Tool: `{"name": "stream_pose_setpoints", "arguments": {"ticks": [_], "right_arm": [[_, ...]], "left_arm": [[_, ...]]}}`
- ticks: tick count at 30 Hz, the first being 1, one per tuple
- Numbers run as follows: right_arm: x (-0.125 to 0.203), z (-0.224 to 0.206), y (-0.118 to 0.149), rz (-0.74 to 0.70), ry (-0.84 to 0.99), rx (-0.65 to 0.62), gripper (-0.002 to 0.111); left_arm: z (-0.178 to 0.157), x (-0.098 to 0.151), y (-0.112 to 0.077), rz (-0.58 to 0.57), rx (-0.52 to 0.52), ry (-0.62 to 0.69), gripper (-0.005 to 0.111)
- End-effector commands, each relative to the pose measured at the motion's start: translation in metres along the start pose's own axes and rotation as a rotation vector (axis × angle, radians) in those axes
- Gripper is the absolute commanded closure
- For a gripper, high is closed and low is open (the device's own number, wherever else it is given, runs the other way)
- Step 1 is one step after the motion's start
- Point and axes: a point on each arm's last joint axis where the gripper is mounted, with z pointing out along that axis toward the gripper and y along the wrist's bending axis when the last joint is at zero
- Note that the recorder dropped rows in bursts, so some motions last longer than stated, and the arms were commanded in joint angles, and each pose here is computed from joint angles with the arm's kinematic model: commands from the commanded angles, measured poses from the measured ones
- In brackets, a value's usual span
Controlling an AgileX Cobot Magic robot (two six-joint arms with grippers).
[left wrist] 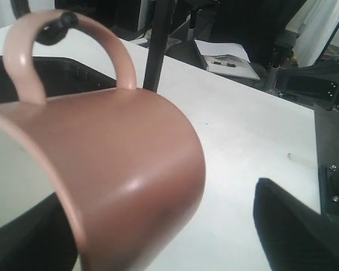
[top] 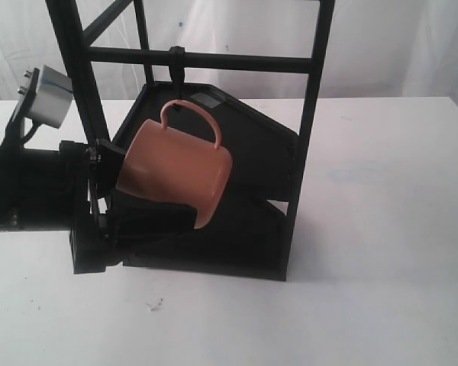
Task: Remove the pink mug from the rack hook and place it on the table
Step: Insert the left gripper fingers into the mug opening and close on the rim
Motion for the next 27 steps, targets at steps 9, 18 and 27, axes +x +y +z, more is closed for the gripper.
{"name": "stream_pose_setpoints", "arguments": {"ticks": [9,18,27], "right_arm": [[0.0011,0.0000,-0.0006,0.000,-0.006,0.008,0.108],[0.0009,0.0000,-0.0006,0.000,-0.008,0.008,0.108],[0.0009,0.0000,-0.0006,0.000,-0.008,0.008,0.108]], "left_arm": [[0.0010,-0.0017,-0.0011,-0.031,0.006,-0.036,0.026],[0.0081,0.0013,0.0039,-0.049,0.033,-0.067,0.026],[0.0081,0.0012,0.0038,-0.039,0.034,-0.068,0.026]]}}
